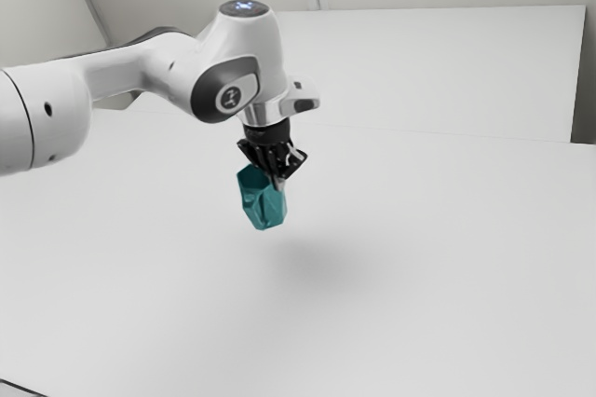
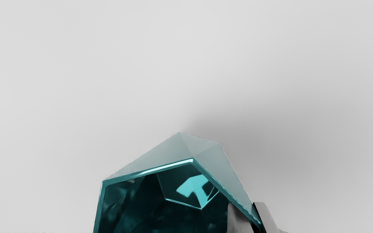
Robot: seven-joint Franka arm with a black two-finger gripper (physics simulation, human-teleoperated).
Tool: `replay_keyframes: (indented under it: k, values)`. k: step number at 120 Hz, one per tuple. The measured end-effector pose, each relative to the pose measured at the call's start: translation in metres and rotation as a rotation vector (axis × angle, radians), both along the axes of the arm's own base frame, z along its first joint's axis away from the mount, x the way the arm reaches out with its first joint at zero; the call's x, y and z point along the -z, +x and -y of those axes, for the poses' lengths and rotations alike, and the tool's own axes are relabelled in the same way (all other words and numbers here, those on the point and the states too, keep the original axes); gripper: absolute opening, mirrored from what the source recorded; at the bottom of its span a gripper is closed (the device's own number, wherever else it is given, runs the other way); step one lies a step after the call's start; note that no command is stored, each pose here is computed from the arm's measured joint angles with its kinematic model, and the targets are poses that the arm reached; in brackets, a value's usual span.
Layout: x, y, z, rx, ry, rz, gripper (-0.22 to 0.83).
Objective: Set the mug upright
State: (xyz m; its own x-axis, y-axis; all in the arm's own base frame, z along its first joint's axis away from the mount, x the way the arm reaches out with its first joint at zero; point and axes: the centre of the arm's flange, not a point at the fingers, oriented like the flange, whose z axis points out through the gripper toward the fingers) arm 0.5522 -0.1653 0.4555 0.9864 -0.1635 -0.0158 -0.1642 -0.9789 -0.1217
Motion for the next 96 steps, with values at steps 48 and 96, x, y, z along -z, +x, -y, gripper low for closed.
replay_keyframes:
  k: [48,96]
  values:
    - [0.045,0.004,-0.039,-0.085,0.006,0.030,-0.17]
    - [0.076,0.013,-0.047,-0.120,-0.014,0.010,-0.17]
